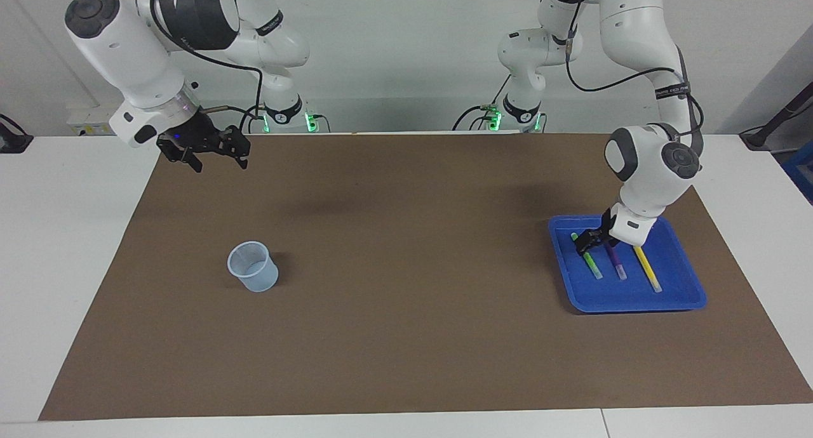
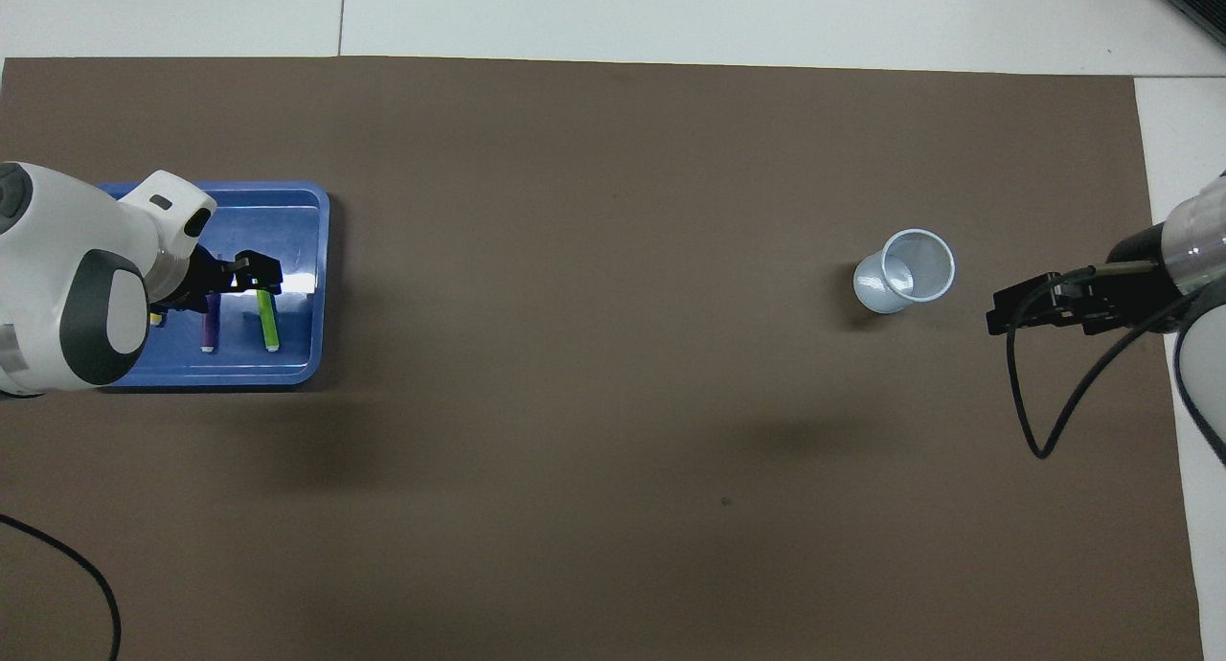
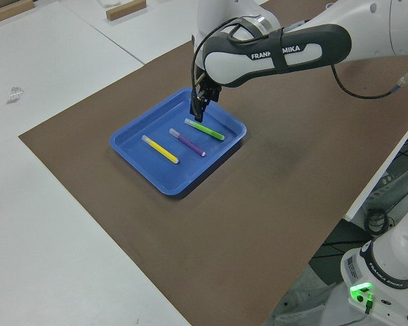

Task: Transfer and insert pens with both arms
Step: 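Lower the left gripper and grasp the green pen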

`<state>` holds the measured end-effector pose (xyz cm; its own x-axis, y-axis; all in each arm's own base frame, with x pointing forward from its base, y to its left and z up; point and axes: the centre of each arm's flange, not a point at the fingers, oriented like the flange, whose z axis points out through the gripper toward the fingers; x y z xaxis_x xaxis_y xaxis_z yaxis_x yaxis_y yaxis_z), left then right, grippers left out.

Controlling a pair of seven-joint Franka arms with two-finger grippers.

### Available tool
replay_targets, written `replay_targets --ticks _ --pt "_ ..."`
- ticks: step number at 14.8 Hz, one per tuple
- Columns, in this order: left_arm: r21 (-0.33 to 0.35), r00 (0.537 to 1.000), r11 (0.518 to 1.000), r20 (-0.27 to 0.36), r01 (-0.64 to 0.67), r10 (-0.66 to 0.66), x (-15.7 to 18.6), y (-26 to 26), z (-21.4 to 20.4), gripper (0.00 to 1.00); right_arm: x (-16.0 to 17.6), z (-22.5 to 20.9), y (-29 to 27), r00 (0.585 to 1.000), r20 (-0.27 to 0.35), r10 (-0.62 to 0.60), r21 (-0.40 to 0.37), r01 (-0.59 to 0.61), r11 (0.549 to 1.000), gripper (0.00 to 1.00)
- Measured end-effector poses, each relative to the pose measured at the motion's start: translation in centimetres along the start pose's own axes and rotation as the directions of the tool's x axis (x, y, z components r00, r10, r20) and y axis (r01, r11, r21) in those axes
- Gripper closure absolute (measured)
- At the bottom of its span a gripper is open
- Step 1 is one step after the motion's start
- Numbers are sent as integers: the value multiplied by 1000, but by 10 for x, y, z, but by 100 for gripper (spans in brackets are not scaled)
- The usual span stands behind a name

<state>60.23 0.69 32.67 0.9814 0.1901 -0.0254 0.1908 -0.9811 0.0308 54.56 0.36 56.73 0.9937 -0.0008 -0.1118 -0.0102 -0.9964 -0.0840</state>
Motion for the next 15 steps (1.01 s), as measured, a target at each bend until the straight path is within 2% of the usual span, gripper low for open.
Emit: replay_targets --ticks 5,7,8,9,10,12,15 --pt "-1 999 999 -6 37 -37 -7 0 23 2 -1 -2 7 1000 -2 13 0 -13 1000 0" --pt "-1 999 999 -1 44 -44 -9 2 27 6 -1 -3 18 1000 -4 15 2 -15 1000 0" --pt "-1 999 999 0 41 -41 -10 5 28 12 -2 -3 21 1000 -5 16 3 -16 1000 0" --pt "-1 999 999 0 40 -40 -10 8 28 12 -2 -3 21 1000 -4 17 3 -17 1000 0" --pt "-1 999 999 1 39 -39 -10 9 28 18 -2 -3 20 1000 -4 15 3 -15 1000 0" --pt "-1 999 999 -1 39 -39 -10 9 28 42 -2 -3 19 1000 -3 12 2 -12 1000 0" --pt "0 999 999 -3 39 -39 -10 8 27 51 -2 -2 19 1000 -1 12 2 -12 1000 0"
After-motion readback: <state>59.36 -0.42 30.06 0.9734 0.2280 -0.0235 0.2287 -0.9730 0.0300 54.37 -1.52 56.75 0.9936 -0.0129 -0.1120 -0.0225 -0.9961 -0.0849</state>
